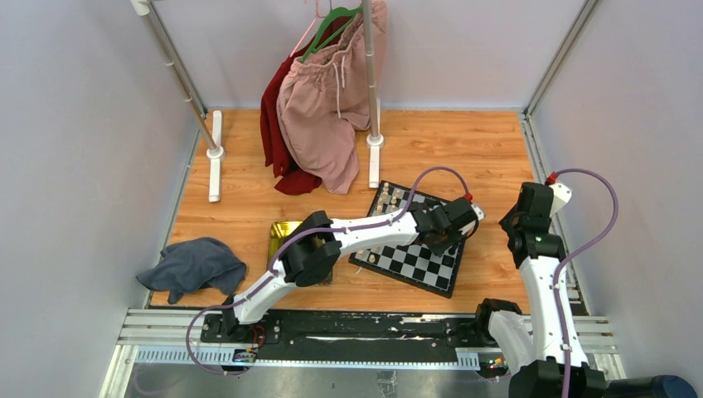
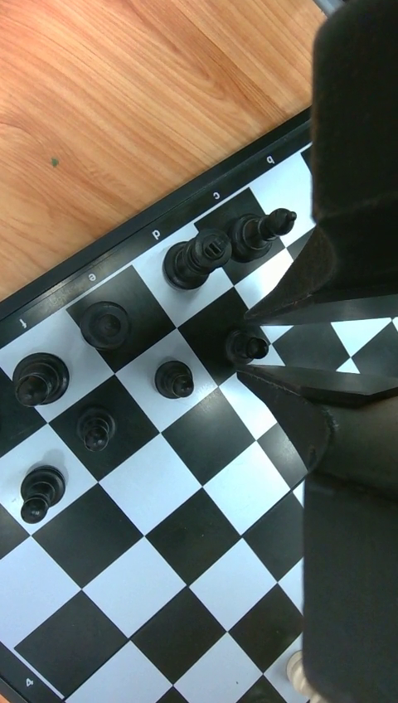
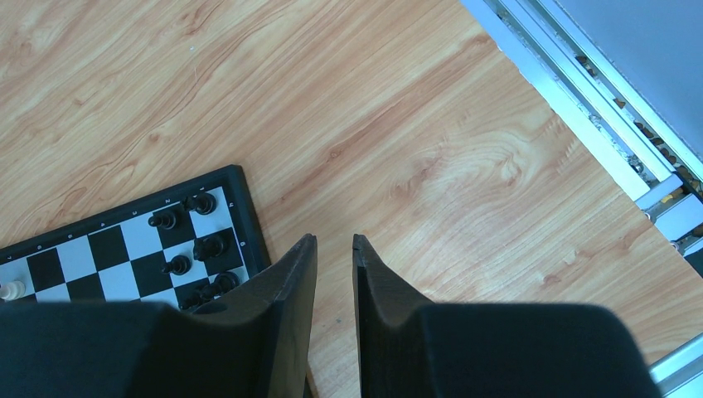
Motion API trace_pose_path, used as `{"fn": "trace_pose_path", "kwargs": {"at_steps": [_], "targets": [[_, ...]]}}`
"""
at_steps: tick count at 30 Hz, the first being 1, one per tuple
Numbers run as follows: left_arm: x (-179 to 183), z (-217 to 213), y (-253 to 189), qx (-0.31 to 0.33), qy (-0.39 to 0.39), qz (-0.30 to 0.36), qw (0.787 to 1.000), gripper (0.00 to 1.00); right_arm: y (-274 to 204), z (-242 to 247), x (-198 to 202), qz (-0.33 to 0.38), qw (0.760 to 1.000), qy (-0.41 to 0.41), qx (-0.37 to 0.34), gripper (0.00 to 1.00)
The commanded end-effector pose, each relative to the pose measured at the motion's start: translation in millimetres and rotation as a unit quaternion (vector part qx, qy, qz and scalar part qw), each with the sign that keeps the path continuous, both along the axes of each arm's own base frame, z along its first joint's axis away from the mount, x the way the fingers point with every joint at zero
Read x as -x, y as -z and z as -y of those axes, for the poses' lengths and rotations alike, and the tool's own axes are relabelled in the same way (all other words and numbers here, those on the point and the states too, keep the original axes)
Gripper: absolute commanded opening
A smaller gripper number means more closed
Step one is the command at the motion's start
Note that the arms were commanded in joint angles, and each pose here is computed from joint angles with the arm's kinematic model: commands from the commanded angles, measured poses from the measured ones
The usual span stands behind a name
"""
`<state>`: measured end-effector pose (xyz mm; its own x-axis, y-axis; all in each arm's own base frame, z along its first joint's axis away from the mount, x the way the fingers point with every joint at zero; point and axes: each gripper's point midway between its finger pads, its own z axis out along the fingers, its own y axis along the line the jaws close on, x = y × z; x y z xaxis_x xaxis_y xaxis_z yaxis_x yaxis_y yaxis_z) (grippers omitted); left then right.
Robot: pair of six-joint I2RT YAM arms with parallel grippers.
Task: Set up the chess pieces on the board
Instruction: Place the chess piece on the chessboard, then adjust the chess piece on the chessboard.
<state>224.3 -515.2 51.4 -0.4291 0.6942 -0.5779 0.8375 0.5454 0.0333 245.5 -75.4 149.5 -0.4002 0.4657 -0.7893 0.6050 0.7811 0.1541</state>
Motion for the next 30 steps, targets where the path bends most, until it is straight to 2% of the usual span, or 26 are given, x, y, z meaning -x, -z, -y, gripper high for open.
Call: {"fn": "trace_pose_path", "kwargs": {"at_steps": [1, 5, 15, 17, 24, 27, 30], "targets": [[1, 7, 3, 0.003, 0.001, 0.004, 1.000, 0.30, 2, 6, 4, -0.002, 1.000, 0.012, 0.005, 0.27], [-1, 7, -4, 0.008, -0.005, 0.008, 1.000, 0.34, -1, 7, 3, 0.000, 1.000, 0.010, 0.007, 0.27], [-1, -4, -25, 0.013, -0.018, 0.018, 1.000, 0.36, -4, 5, 0, 0.005, 1.000, 0.004, 0.004, 0.27], [-1, -6, -28, 0.016, -0.021, 0.018, 0.999, 0.41, -5, 5, 1, 0.004, 1.000, 0.003, 0.007, 0.27], [1, -14, -42, 0.023, -0.024, 0.022, 0.999, 0.45, -4, 4, 1, 0.003, 1.000, 0.001, 0.006, 0.27], [2, -21, -41, 0.016, -0.023, 0.027, 0.999, 0.43, -4, 3, 1, 0.006, 1.000, 0.000, 0.004, 0.27], [1, -27, -37, 0.008, -0.026, 0.031, 0.999, 0.33, -3, 3, 0, 0.006, 1.000, 0.000, 0.003, 0.26]]}}
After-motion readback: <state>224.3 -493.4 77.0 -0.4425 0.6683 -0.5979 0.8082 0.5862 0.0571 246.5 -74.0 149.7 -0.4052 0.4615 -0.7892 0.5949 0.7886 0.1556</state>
